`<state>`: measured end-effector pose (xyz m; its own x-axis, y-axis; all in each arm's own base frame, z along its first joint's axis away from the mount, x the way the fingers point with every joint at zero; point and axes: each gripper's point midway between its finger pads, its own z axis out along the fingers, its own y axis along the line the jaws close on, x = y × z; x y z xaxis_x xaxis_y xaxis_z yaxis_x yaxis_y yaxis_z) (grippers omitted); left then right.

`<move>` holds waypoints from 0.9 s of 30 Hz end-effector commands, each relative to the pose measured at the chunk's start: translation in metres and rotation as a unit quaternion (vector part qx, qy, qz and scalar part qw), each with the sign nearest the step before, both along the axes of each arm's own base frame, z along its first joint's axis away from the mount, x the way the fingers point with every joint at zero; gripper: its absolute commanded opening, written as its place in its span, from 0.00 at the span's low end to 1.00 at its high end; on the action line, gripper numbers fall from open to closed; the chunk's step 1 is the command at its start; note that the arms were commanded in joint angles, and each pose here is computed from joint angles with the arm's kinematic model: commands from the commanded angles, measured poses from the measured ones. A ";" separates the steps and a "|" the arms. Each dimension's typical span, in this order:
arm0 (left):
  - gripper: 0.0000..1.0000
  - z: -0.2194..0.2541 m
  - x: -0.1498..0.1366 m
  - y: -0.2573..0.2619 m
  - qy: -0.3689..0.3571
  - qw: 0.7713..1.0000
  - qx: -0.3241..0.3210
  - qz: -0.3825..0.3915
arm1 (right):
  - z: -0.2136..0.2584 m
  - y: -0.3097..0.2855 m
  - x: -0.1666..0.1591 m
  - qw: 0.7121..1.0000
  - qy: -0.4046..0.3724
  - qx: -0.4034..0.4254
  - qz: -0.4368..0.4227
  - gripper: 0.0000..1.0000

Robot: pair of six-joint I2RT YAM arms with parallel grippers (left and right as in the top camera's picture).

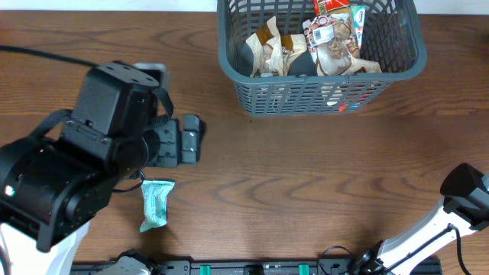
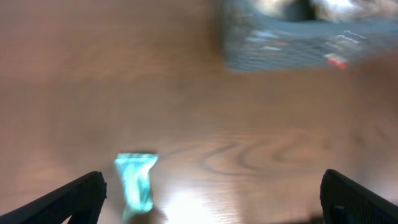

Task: Pack container
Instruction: 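Release the bag and move the left gripper to the teal wipes packet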

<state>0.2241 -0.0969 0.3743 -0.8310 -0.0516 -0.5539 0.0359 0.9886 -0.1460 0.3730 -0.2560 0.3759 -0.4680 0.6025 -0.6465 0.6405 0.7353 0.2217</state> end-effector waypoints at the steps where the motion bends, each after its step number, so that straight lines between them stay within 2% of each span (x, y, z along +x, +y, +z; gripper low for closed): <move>1: 0.99 -0.006 0.008 0.043 -0.012 0.974 0.000 0.226 | 0.008 0.002 -0.004 1.000 -0.010 -0.003 -0.003 0.99; 6: 0.99 -0.027 0.001 0.055 0.008 0.932 -0.039 0.359 | 0.008 0.002 -0.004 1.000 -0.010 -0.003 -0.003 0.99; 11: 0.99 -0.059 -0.006 0.058 0.041 0.894 -0.049 0.443 | 0.008 0.002 -0.004 1.000 -0.010 -0.003 -0.003 0.99; 14: 0.99 -0.088 -0.018 0.058 0.077 0.863 -0.052 0.496 | 0.008 0.002 -0.004 1.000 -0.010 -0.003 -0.003 0.99; 18: 0.99 -0.129 -0.043 0.059 0.129 0.807 -0.055 0.574 | 0.009 0.002 -0.004 1.000 -0.011 -0.003 -0.003 0.99; 24: 0.99 -0.168 -0.083 0.050 0.190 0.686 -0.100 0.695 | 0.009 0.003 -0.004 1.000 -0.011 -0.003 -0.002 0.99; 26: 0.99 -0.174 -0.084 0.044 0.198 0.666 -0.121 0.708 | 0.008 0.002 -0.004 1.000 -0.010 -0.003 -0.003 0.99; 27: 0.99 -0.176 -0.080 0.041 0.198 0.667 -0.134 0.706 | 0.008 0.002 -0.004 1.000 -0.010 -0.003 -0.003 0.99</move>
<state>0.1575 -0.0493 0.2035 -0.1007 -0.9762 -0.1922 -0.9916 0.1143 -0.0610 0.3730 -0.2560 0.3759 -0.4680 0.6025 -0.6465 0.6405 0.7353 0.2217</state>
